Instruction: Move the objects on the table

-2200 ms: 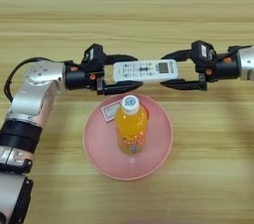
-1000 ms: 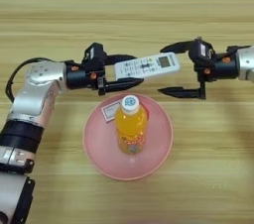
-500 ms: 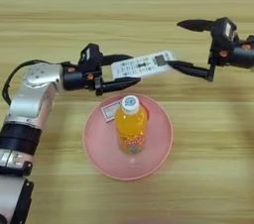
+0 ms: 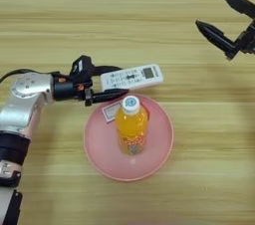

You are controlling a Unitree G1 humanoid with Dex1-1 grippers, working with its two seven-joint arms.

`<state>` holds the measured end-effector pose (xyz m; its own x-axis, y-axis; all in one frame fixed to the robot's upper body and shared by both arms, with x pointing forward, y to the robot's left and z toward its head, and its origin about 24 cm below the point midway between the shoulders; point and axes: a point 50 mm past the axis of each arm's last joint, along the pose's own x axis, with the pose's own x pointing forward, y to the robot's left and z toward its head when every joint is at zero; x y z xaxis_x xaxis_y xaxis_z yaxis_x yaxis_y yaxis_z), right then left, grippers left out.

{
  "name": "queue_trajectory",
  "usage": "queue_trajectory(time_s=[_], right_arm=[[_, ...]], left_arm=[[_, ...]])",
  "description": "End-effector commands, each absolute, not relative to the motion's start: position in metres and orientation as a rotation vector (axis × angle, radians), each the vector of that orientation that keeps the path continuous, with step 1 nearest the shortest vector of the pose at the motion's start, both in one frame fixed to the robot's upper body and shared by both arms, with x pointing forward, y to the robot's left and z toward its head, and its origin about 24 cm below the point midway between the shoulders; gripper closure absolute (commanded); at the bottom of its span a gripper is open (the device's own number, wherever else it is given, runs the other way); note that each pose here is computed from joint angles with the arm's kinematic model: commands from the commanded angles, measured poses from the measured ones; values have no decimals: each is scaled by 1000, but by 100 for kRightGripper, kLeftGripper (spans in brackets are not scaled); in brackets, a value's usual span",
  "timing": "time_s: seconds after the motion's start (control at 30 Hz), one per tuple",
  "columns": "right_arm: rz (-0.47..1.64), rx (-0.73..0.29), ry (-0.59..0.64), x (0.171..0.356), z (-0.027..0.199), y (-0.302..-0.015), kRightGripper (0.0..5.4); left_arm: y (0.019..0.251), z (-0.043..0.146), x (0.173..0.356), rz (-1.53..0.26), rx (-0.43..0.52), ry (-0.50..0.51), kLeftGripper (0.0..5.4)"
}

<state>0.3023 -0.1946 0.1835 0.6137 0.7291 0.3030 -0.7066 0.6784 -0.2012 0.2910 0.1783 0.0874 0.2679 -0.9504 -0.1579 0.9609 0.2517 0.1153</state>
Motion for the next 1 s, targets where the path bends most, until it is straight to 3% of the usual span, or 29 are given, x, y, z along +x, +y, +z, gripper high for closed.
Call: queue_trajectory(time_s=[0.03,0.53,1.0], right_arm=[[751,0,-410,299,179,-200,0],[681,65,-436,297,177,-206,0],[676,79,-444,295,176,-205,0]], left_arm=[[188,78,287,-1284,257,116,254],[199,56,275,-1258,302,211,254],[200,46,273,-1242,297,236,254]])
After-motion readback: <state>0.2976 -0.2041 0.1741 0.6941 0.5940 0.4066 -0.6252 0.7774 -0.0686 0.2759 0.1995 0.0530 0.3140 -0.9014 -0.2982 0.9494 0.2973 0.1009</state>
